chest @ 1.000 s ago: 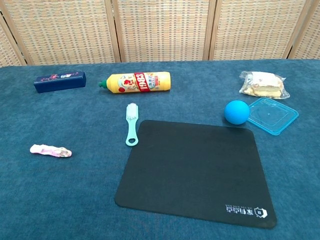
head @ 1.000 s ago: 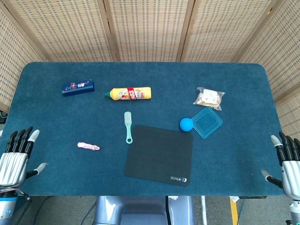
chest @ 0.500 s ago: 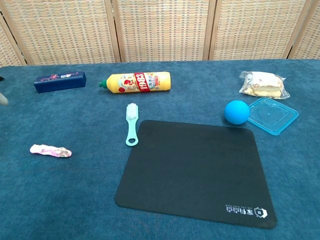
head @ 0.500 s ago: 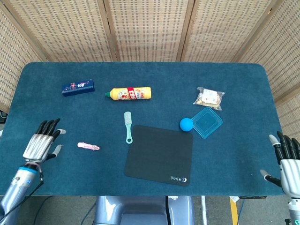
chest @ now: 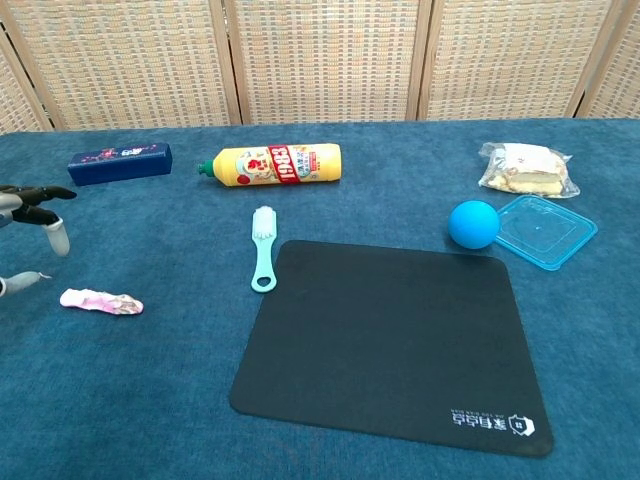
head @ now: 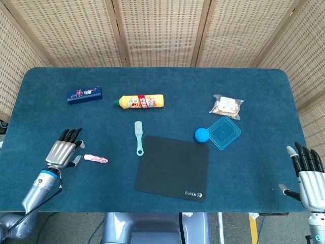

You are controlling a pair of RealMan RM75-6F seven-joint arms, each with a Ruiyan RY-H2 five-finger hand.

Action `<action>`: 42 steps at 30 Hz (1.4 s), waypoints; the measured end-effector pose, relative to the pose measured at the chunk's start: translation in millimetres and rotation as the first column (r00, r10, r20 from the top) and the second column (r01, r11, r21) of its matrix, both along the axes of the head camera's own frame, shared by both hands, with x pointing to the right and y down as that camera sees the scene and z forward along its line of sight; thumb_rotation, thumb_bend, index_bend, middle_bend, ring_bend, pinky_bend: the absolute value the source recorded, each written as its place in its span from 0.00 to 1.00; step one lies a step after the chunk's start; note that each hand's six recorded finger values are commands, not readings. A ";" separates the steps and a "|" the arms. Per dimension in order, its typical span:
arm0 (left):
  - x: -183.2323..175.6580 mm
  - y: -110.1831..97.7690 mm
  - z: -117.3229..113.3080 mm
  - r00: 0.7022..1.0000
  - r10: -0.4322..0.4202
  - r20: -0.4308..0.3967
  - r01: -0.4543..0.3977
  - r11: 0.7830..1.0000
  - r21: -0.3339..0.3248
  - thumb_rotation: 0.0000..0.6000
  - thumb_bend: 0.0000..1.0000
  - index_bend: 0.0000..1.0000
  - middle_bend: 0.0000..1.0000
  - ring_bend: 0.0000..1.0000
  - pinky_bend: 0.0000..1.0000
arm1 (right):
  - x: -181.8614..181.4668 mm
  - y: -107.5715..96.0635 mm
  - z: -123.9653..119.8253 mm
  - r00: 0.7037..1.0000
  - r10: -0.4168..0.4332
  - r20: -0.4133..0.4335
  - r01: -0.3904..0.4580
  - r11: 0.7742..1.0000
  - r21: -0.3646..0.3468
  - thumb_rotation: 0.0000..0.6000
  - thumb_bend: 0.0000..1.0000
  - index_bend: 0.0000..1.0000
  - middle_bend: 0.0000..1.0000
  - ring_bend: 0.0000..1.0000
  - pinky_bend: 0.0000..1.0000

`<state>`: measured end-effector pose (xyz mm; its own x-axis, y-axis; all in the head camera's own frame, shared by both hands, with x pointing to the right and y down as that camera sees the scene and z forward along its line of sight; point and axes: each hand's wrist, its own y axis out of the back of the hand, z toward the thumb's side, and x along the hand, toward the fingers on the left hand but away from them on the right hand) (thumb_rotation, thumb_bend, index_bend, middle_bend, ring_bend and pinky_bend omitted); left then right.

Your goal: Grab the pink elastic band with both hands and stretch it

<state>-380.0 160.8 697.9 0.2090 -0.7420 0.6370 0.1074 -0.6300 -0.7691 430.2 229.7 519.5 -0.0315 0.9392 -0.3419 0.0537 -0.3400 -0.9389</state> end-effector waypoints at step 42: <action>22.7 14.2 37.9 0.999 -0.043 -0.031 0.041 0.998 -0.048 1.00 0.40 0.48 0.00 0.00 0.00 | 2.2 -1.2 1.5 1.000 0.007 0.030 -0.006 1.000 -0.020 1.00 0.00 0.03 0.00 0.00 0.00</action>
<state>-357.3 175.1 735.7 0.1991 -0.7195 0.6653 0.0558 -0.6695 -0.7407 432.3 228.5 521.1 -0.0270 0.9322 -0.3610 0.0839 -0.3577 -0.9300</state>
